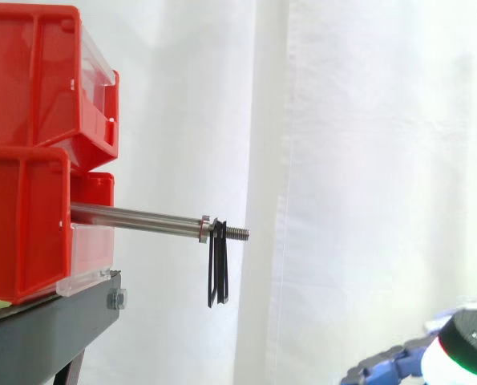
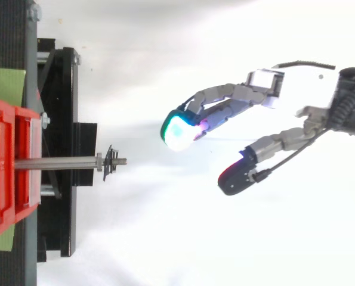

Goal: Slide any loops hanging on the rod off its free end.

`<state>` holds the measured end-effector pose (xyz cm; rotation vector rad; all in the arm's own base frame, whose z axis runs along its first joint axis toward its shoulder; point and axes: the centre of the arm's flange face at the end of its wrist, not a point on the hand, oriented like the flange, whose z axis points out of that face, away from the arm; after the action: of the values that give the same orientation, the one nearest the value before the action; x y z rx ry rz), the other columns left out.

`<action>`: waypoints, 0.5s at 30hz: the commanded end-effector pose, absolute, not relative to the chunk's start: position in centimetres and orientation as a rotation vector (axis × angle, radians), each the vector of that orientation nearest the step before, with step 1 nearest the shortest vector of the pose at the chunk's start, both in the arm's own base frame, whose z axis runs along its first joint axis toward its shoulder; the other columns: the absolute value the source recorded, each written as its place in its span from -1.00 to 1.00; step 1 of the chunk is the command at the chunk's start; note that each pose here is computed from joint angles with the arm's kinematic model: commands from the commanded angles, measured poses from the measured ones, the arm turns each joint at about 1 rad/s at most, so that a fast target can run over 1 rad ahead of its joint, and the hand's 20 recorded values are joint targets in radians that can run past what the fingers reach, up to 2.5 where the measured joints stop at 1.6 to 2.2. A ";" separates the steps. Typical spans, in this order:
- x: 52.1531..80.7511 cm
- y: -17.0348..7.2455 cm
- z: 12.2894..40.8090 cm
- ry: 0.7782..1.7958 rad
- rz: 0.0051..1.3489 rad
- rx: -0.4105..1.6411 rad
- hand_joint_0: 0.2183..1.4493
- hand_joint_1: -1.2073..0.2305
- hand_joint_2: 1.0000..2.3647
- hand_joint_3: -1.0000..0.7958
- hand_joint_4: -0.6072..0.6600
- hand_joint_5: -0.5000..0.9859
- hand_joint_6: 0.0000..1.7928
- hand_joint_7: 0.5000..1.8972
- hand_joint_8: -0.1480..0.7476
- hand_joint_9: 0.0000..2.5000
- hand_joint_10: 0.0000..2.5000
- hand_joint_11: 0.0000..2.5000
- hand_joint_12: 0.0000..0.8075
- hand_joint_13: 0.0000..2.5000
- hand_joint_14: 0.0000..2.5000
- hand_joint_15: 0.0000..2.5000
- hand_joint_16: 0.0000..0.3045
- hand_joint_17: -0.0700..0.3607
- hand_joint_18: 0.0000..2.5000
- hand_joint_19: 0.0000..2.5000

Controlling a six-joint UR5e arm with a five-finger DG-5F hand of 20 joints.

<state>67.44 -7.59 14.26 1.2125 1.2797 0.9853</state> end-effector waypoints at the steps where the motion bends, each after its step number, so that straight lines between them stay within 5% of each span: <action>1: 69.4 -7.3 13.7 1.218 1.032 1.166 -0.48 -0.42 -1.00 -0.44 0.32 -0.56 -0.44 -0.54 -0.14 -0.43 -1.00 -0.90 -0.23 -0.58 -1.00 -0.94 -0.74 -0.26 -0.62 -0.80; 10: 70.2 -7.8 14.6 1.243 0.970 1.087 -0.48 -0.38 -1.00 -0.44 0.34 -0.56 -0.44 -0.54 -0.13 -0.42 -1.00 -0.89 -0.23 -0.58 -1.00 -0.94 -0.74 -0.26 -0.61 -0.79; 15: 72.4 -7.5 11.3 1.262 0.955 1.035 -0.48 -0.36 -1.00 -0.44 0.35 -0.55 -0.44 -0.54 -0.12 -0.41 -1.00 -0.89 -0.23 -0.57 -1.00 -0.94 -0.74 -0.26 -0.61 -0.79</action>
<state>71.13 -7.66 12.96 1.0566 1.2560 0.9540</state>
